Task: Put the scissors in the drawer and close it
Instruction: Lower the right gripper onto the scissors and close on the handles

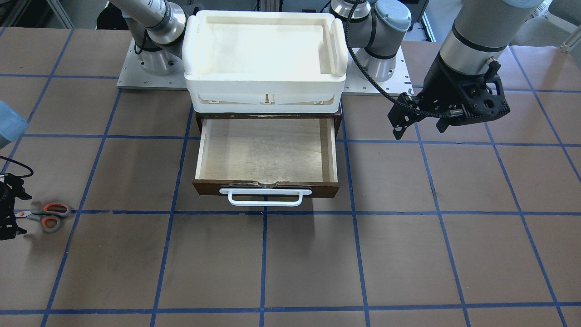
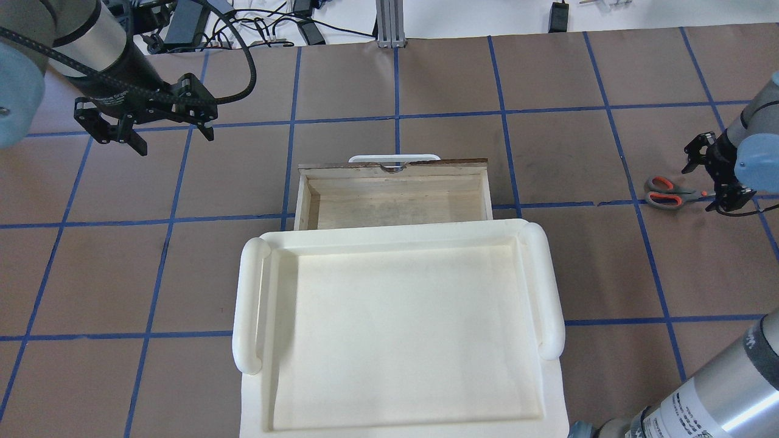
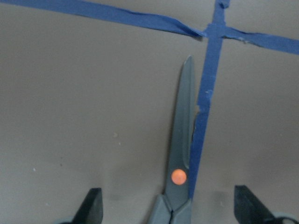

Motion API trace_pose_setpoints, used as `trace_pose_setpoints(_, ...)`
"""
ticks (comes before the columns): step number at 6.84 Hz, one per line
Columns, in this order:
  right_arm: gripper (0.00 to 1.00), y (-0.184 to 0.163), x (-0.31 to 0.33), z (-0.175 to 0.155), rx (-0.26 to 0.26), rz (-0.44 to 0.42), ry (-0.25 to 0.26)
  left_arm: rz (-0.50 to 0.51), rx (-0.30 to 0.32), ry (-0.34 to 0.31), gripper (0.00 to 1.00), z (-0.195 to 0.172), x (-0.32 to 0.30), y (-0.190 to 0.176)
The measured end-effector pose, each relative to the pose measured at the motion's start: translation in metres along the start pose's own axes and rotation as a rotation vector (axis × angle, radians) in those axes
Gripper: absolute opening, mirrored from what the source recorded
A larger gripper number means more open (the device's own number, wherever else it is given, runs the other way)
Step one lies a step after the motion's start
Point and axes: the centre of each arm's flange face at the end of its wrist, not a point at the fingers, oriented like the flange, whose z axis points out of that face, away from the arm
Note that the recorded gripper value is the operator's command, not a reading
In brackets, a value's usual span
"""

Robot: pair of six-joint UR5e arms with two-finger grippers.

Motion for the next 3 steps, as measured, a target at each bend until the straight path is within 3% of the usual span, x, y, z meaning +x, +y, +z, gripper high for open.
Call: trace_pose_setpoints(3, 0.9, -0.0007, -0.0019, 0.0024, -0.004, 0.05, -0.005, 0.007, 0.001, -0.005, 1.0, -0.0006, -0.0005, 0.0005)
